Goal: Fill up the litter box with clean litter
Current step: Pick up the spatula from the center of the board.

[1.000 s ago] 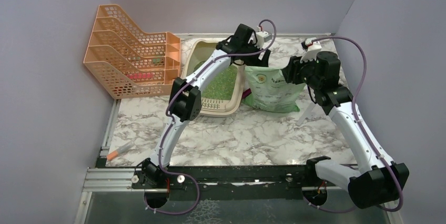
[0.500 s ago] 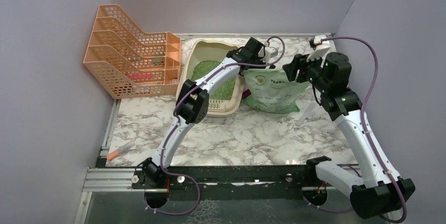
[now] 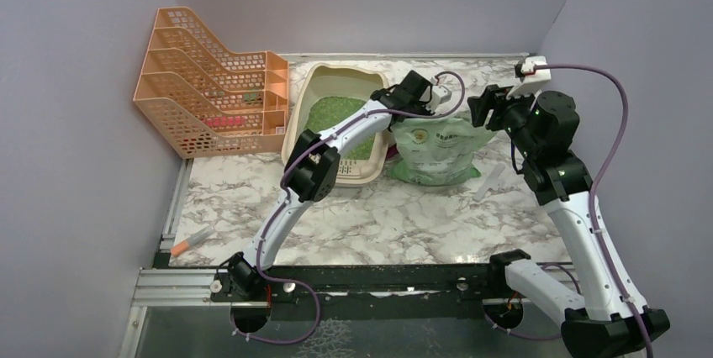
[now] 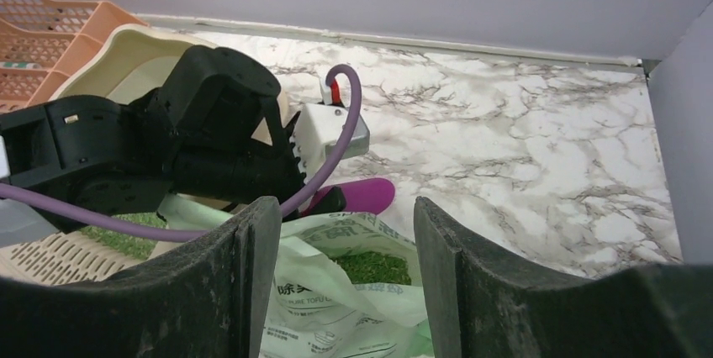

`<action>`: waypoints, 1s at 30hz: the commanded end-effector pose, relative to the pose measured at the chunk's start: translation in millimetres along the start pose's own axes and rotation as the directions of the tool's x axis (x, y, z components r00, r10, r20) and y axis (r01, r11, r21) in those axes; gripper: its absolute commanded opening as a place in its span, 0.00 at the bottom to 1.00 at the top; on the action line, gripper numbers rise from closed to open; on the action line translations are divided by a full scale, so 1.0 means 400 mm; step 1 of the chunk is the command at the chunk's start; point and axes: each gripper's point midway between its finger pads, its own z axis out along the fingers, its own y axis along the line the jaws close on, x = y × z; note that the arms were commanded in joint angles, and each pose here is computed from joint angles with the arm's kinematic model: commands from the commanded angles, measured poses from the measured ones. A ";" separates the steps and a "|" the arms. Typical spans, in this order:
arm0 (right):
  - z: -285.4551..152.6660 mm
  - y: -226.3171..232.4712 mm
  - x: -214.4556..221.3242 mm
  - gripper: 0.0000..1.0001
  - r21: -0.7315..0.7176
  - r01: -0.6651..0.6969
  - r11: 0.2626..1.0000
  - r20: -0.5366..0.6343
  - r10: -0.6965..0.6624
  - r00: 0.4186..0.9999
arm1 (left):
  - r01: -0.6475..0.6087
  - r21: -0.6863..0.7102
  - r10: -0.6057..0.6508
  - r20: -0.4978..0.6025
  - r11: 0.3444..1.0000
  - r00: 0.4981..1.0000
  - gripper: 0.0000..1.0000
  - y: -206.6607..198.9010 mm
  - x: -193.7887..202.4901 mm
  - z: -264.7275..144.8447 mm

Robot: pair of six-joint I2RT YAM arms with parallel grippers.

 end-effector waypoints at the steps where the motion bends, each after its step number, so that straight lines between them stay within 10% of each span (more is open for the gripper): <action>1: -0.026 -0.024 -0.046 0.64 0.058 0.018 0.998 0.043 -0.021 0.999 | 0.009 -0.069 -0.032 -0.345 0.998 0.938 0.81 -0.006 0.276 0.053; 13: -0.064 -0.069 -0.090 0.64 0.165 0.003 0.986 0.105 -0.021 0.994 | -0.063 -0.139 0.005 -0.386 0.988 0.923 0.54 0.011 0.317 0.088; 21: -0.074 -0.094 -0.084 0.64 0.222 -0.021 0.975 0.113 -0.004 0.994 | -0.084 -0.120 0.059 -0.200 0.989 0.978 0.09 -0.013 0.125 0.036; 30: -0.083 -0.134 -0.055 0.64 0.314 -0.048 0.948 0.102 0.016 0.995 | -0.088 -0.166 0.096 0.041 0.982 0.994 0.00 -0.023 -0.105 -0.102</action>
